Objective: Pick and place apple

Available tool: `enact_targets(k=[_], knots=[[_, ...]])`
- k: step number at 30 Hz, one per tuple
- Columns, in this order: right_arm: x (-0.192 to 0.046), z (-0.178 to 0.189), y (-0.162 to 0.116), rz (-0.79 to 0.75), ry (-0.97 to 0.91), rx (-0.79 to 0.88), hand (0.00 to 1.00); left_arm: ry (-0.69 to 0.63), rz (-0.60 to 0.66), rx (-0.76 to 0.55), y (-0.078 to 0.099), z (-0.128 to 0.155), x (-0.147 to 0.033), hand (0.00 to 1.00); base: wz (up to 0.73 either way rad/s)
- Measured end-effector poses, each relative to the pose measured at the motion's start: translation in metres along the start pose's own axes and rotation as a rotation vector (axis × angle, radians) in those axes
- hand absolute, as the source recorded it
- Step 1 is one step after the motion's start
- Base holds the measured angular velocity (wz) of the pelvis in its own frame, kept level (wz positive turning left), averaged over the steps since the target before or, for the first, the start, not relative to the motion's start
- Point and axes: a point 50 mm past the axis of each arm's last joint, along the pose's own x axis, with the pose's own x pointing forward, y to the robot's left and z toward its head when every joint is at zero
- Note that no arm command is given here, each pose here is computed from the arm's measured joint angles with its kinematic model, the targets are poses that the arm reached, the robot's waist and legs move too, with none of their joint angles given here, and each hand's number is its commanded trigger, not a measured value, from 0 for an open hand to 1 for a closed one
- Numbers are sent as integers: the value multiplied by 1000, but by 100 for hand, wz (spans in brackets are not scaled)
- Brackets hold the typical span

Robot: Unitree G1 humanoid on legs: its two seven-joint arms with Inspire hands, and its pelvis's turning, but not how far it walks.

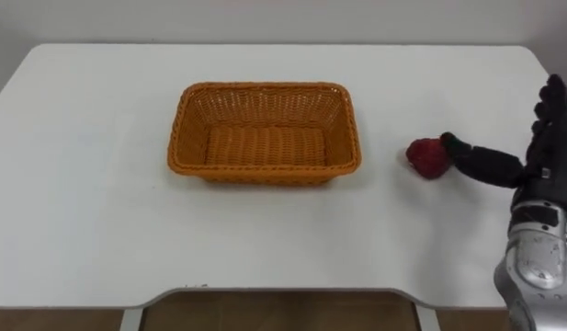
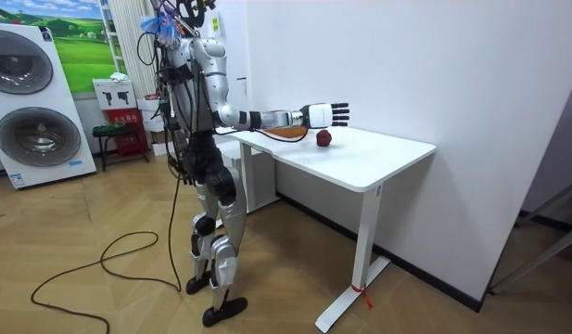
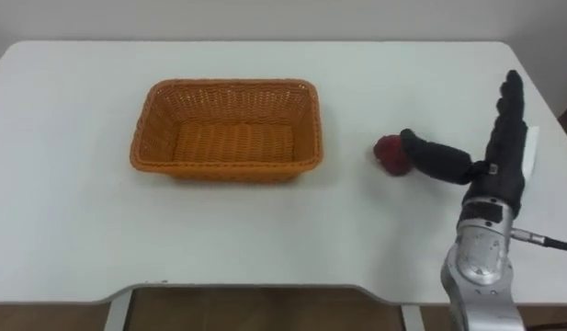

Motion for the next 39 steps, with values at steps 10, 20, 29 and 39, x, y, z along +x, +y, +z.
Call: enact_targets(k=[10, 20, 29, 39], knots=[[14, 5, 10, 137, -27, -56, 0, -30, -38, 2, 2, 8, 1, 0, 7], [20, 2, 15, 209, -10, -83, 0, -34, -65, 11, 1, 7, 0, 0, 4], [28, -9, 17, 284, 47, -98, 0, -35, -56, 34, 3, 7, 1, 0, 0], [37, -28, -2, 261, 144, -154, 0, -21, -35, 62, 14, 3, 1, 0, 6]])
